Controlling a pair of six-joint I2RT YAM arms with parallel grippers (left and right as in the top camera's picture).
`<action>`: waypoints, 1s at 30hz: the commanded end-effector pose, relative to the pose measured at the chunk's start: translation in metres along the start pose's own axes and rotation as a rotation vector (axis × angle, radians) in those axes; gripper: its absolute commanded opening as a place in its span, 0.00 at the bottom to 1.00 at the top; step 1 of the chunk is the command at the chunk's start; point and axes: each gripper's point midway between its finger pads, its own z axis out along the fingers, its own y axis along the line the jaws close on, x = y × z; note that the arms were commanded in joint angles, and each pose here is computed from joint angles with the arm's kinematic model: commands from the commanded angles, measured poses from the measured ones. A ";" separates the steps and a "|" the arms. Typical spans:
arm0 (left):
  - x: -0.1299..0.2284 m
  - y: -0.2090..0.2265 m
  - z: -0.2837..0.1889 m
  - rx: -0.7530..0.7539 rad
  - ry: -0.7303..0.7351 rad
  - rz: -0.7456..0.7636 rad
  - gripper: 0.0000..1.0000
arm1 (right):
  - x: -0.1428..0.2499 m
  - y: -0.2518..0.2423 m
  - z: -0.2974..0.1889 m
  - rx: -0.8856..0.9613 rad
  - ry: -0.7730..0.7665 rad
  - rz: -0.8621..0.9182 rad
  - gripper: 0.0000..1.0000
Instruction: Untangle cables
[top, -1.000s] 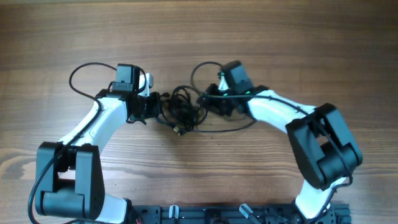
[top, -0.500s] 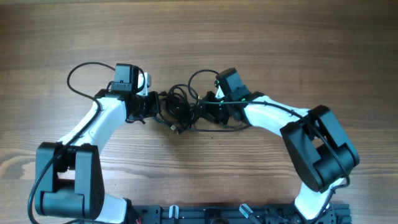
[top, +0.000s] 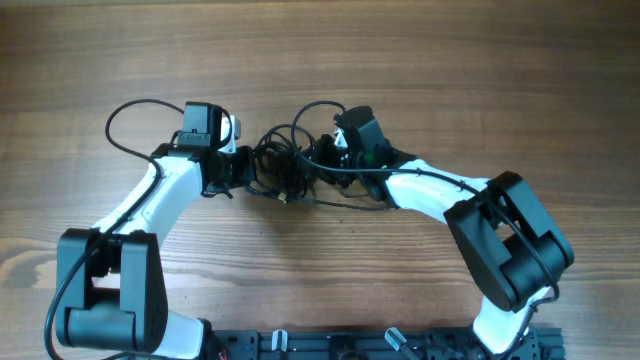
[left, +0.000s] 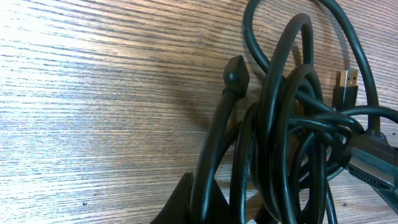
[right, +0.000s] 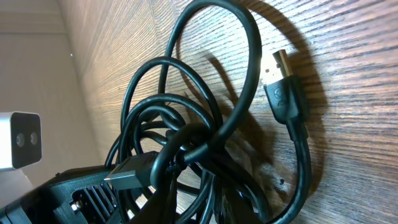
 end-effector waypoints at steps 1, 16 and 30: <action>0.010 -0.002 0.006 0.014 0.037 0.006 0.04 | -0.002 0.011 0.001 -0.026 -0.009 -0.069 0.21; 0.009 -0.002 0.006 0.015 0.033 0.007 0.04 | -0.012 0.050 -0.003 -0.171 -0.075 -0.294 0.27; 0.009 -0.002 0.006 0.015 0.033 0.007 0.04 | -0.009 0.023 0.008 -0.087 -0.064 -0.486 0.26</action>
